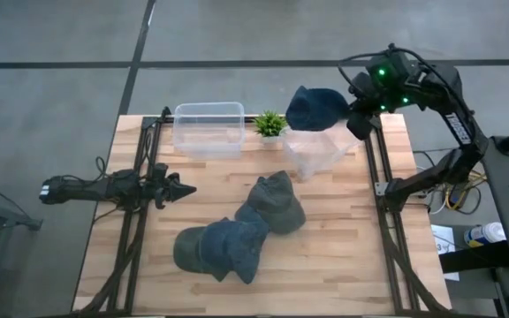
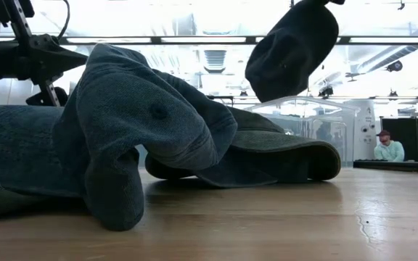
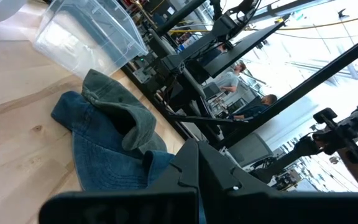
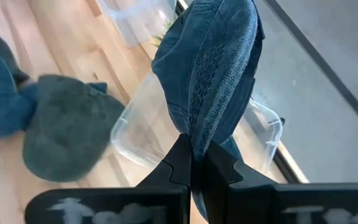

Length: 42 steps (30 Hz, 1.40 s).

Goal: Pick & Place hat
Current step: Put the bottom right blue cap into the right transparent bin

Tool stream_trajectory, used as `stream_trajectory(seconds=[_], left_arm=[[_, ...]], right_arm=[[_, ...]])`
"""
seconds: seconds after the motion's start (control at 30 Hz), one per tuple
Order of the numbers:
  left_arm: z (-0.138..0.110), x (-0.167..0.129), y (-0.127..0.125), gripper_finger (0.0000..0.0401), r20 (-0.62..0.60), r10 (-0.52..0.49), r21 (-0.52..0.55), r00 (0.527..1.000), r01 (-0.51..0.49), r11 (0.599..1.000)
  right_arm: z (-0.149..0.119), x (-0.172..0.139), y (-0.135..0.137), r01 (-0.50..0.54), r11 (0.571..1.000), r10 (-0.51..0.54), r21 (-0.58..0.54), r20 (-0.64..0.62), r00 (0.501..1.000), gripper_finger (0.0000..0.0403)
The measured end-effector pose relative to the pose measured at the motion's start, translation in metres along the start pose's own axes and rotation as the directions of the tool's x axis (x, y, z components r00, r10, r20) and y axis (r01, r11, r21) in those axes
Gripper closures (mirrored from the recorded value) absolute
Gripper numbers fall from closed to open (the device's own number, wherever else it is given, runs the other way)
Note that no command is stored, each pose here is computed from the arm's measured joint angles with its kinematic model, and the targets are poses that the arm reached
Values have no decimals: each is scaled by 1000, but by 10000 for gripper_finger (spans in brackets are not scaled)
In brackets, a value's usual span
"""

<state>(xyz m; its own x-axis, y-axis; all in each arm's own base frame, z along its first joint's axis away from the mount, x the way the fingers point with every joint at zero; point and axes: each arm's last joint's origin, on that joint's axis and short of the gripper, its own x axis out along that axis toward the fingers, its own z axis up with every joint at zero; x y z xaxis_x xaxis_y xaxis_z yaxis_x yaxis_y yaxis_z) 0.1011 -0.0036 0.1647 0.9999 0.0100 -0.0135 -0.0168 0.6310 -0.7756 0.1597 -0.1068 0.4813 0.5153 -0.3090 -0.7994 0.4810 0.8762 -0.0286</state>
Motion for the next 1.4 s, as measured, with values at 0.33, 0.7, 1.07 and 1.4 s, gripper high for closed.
stream_trajectory(seconds=[0.33, 0.7, 1.07, 1.4], left_arm=[[-1, 0, 1, 401, -10, 10, 4, 1000, -10, 1000], [-1, 0, 1, 401, -11, 13, 5, 1000, -13, 1000], [-1, 0, 1, 401, -10, 15, 5, 1000, -15, 1000], [-1, 0, 1, 401, -9, 16, 5, 1000, -16, 1000]], right_arm=[[-7, 21, -13, 26, 998, -31, -56, -95, 995, 394], [-30, 58, -14, -31, 994, 1, -107, -265, 964, 394], [-35, 99, -16, -100, 981, 24, -166, -411, 911, 394], [-24, 153, -22, -155, 972, 33, -177, -548, 836, 394]])
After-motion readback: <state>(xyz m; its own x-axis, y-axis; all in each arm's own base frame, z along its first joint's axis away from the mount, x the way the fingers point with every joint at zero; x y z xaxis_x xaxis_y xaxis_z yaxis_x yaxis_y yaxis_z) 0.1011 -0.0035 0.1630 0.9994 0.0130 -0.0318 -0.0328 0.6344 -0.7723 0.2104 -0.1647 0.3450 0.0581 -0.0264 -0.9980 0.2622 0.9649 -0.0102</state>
